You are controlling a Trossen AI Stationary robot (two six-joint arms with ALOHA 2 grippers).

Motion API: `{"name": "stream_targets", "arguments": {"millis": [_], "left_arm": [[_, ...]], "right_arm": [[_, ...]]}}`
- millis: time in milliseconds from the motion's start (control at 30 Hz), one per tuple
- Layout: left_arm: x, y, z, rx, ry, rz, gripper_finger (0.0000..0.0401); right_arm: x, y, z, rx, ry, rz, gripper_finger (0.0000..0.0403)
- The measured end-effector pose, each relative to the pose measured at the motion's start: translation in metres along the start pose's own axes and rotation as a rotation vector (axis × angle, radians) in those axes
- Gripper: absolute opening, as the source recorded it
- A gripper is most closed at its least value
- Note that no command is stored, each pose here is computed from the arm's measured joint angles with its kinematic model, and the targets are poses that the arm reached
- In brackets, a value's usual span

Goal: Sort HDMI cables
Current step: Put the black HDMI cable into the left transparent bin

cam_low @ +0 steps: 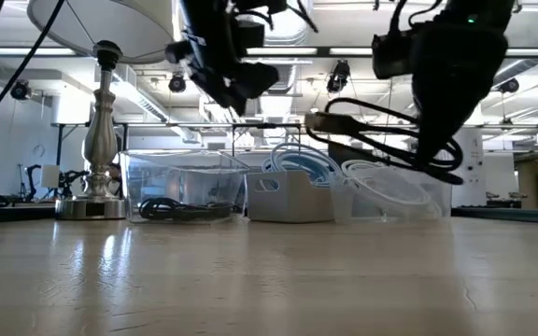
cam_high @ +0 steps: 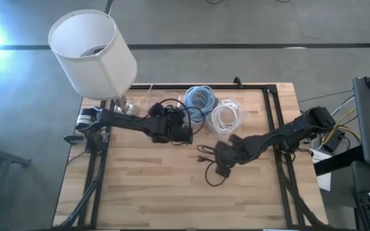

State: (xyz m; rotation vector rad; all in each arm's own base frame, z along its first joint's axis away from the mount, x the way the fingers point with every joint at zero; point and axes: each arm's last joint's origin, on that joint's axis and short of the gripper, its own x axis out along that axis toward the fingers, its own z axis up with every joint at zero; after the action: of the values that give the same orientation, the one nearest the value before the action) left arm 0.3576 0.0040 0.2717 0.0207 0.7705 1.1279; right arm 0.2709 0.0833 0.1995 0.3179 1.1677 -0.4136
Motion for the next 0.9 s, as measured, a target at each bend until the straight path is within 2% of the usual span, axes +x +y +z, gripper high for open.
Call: {"name": "stream_targets", "arguments": {"millis": [167,367,500,667,833,900], "left_arm": [[-0.023,0.022,-0.009,-0.029,-0.060,0.123,0.0177],[-0.056,0.052,-0.014,-0.036,-0.096,0.132,0.0177],[-0.075,0.067,-0.022,-0.015,-0.122,0.081,0.0177],[-0.086,0.080,-0.047,0.019,-0.149,0.028,0.0177],[-0.081,0.079,-0.065,-0.073,-0.160,-0.076,0.0177],[-0.078,0.072,-0.068,-0.061,-0.146,-0.141,0.0177]], "right_arm": [[-0.002,0.000,0.003,-0.022,-0.033,-0.023,0.0013],[0.001,-0.002,0.000,-0.030,-0.022,-0.035,0.0013],[0.001,-0.002,0.000,-0.030,-0.022,-0.036,0.0013],[0.001,-0.002,0.000,-0.031,-0.022,-0.036,0.0013],[0.001,-0.002,0.000,-0.034,-0.029,-0.035,0.0013],[0.001,-0.002,0.002,-0.030,-0.064,-0.046,0.0013]]}}
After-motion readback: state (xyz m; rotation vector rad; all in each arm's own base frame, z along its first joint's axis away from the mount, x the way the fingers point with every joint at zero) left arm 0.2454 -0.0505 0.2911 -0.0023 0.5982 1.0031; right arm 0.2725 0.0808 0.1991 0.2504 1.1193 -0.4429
